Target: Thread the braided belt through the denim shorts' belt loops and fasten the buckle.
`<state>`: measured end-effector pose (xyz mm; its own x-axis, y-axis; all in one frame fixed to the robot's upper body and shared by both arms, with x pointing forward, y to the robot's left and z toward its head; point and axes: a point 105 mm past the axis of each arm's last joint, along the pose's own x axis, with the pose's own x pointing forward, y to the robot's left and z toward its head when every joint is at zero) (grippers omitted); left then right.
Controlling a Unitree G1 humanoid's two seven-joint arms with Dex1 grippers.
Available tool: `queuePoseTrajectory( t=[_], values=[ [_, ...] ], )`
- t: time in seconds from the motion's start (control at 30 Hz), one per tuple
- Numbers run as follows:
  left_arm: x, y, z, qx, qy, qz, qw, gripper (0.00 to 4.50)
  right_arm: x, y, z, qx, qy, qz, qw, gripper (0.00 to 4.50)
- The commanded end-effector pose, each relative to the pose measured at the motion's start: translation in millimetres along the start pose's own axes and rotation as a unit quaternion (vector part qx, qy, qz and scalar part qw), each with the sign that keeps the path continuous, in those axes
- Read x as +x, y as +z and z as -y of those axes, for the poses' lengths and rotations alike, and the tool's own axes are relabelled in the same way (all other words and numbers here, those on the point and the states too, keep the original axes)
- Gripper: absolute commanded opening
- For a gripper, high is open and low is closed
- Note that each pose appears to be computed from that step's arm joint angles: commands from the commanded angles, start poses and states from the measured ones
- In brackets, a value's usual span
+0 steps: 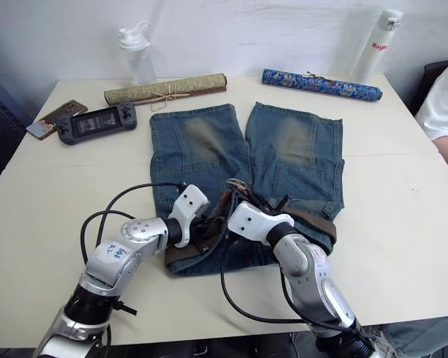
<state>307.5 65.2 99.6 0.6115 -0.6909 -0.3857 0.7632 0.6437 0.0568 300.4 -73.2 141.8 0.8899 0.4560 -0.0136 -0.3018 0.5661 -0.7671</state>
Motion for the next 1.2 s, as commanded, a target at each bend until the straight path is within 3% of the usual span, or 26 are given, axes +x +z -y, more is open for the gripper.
queuePoseTrajectory(
  t=[0.03, 0.17, 0.43, 0.67, 0.83, 1.0, 1.2],
  values=[
    [-11, -9, -13, 0.013, 0.045, 0.001, 0.999, 0.00, -6, 15, 8, 0.036, -0.031, 0.028, 0.998, 0.02],
    [-18, 1, -16, 0.032, 0.065, 0.037, 0.997, 0.00, -8, 19, 0, 0.061, -0.024, 0.031, 0.997, 0.02],
    [-21, -3, -10, 0.043, 0.057, 0.022, 0.997, 0.00, -13, 34, -11, 0.110, -0.003, 0.067, 0.992, 0.02],
    [-20, -4, -4, 0.114, 0.047, 0.017, 0.992, 0.00, -10, 38, -14, 0.183, 0.018, 0.073, 0.980, 0.02],
    [-19, 1, -16, 0.150, 0.099, 0.038, 0.983, 0.00, -9, 41, -17, 0.269, 0.044, 0.069, 0.960, 0.02],
    [-20, 3, -26, 0.164, 0.137, 0.049, 0.976, 0.00, -10, 37, -11, 0.303, 0.048, 0.061, 0.950, 0.02],
    [-15, 0, -22, 0.157, 0.122, 0.035, 0.979, 0.00, -10, 36, -11, 0.277, 0.061, 0.061, 0.957, 0.02]
  ],
)
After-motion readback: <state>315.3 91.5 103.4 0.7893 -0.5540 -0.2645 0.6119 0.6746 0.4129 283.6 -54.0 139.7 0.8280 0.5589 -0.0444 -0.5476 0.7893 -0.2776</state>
